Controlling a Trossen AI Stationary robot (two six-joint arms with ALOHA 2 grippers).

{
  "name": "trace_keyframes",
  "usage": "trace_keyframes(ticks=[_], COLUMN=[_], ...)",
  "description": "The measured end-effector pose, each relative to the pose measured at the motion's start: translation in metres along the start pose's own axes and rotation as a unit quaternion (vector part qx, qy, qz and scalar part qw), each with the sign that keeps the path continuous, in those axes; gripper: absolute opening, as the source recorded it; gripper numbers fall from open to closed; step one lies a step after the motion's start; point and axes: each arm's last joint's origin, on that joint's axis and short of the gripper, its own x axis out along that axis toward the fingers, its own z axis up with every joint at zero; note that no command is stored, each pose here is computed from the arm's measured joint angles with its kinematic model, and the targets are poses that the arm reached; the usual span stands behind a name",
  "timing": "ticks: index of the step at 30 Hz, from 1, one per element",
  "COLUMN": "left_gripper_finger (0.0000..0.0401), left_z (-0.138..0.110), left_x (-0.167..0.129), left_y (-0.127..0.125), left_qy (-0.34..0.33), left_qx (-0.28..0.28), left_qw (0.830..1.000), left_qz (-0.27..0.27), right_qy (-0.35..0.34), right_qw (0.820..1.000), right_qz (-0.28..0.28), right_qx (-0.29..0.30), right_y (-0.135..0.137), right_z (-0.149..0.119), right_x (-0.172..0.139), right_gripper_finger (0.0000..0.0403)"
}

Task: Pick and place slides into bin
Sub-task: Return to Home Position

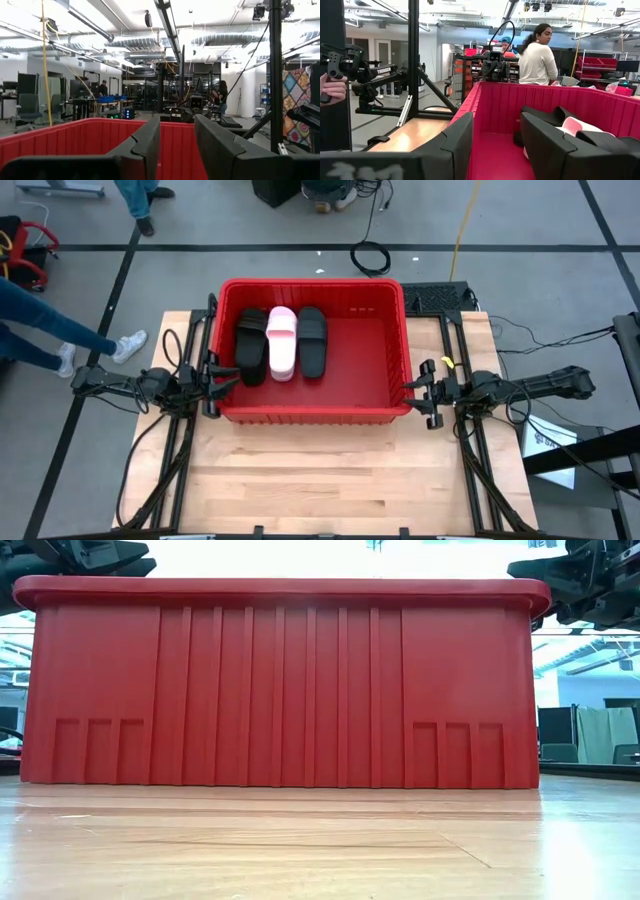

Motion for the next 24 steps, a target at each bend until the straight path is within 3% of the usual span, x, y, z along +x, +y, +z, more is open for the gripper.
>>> trace_keyframes(ticks=[24], left_gripper_finger=[0.0127], left_z=[0.0001], left_x=[0.0000], left_y=[0.0000], left_qy=[0.000], left_qx=[-0.001], left_qw=[1.000], left_qz=[0.000], right_qy=[-0.010], right_qw=[1.000], right_qz=[0.000], right_qx=[0.002], right_y=[-0.0001], right_z=[0.0020], right_x=[0.0001], right_gripper_finger=[0.0155])
